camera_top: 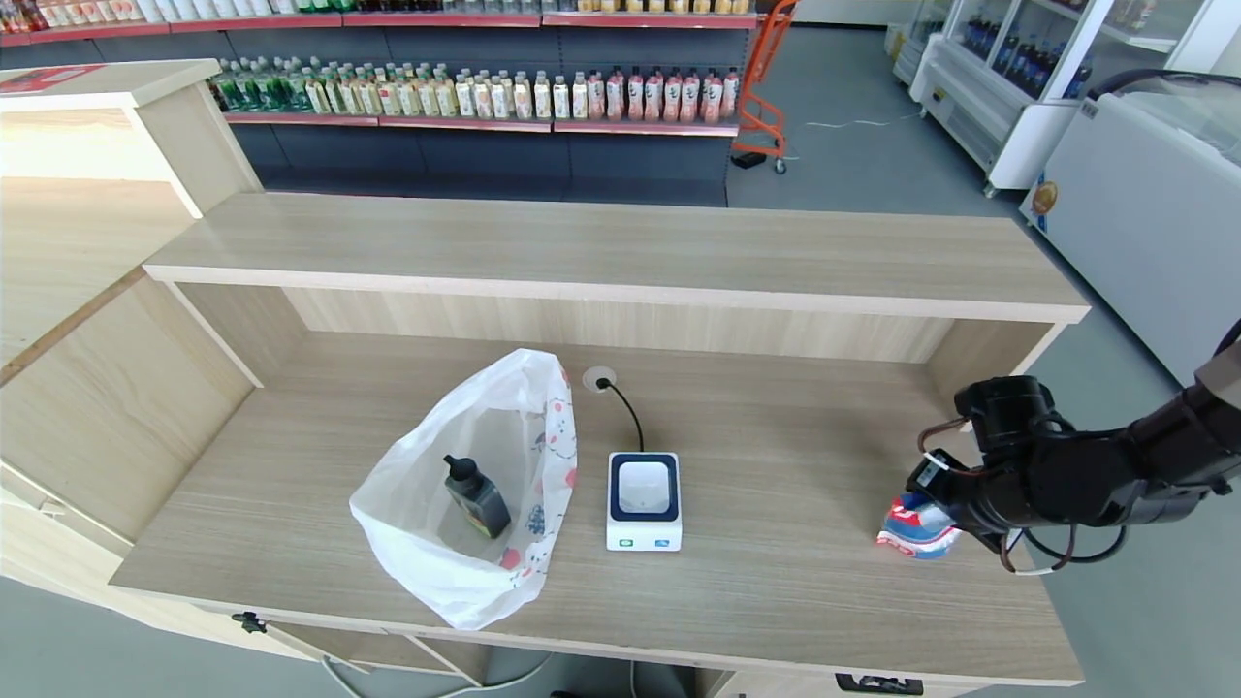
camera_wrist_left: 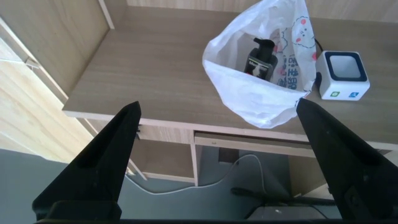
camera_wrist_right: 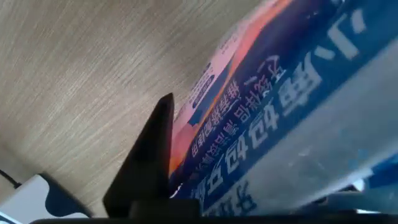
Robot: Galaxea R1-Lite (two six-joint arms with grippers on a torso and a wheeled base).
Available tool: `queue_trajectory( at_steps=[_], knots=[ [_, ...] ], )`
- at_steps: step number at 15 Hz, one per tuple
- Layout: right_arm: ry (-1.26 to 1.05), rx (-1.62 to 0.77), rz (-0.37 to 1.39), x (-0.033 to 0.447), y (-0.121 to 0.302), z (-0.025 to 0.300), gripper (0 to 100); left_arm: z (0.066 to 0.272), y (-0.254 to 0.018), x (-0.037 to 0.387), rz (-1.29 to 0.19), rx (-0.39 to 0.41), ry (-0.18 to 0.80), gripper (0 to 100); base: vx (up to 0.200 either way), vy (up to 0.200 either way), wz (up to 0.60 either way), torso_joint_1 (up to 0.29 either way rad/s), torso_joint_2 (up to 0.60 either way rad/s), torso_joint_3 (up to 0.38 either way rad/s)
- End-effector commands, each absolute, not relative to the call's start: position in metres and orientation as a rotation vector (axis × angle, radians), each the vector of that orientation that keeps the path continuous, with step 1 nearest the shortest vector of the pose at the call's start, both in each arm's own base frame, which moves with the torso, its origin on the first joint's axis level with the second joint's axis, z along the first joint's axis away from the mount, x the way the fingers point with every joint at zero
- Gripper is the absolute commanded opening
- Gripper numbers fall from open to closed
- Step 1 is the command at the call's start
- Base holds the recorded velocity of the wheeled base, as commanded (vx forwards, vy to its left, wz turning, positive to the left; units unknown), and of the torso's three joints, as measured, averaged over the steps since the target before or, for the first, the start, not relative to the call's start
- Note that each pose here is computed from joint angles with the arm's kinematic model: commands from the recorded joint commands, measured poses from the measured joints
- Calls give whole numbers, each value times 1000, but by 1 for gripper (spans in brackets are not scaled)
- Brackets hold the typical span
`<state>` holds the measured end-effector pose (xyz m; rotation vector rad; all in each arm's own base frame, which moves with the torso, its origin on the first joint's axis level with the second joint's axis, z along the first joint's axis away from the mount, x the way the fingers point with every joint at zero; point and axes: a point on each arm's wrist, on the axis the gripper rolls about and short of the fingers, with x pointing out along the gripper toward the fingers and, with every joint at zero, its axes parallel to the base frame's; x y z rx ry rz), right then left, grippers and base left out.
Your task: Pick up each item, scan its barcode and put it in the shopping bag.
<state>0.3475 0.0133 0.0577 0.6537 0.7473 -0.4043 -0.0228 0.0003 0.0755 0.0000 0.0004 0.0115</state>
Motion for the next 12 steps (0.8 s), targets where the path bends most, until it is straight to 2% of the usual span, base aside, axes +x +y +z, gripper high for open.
queue_trajectory(
  at_steps=[1,6,8,10,12],
  knots=[
    [759,633,-398,352,14,52,0,75,0,-23,12,0,0,100,0,0,0,0,0,0],
    [747,493,-331,353,11,53,0,75,0,-23,12,0,0,100,0,0,0,0,0,0],
    [665,429,-264,350,13,73,0,75,0,-23,12,0,0,100,0,0,0,0,0,0],
    [600,356,-75,329,16,112,0,75,0,-23,12,0,0,100,0,0,0,0,0,0],
    [529,312,240,295,19,150,0,75,0,-23,12,0,0,100,0,0,0,0,0,0]
  ],
)
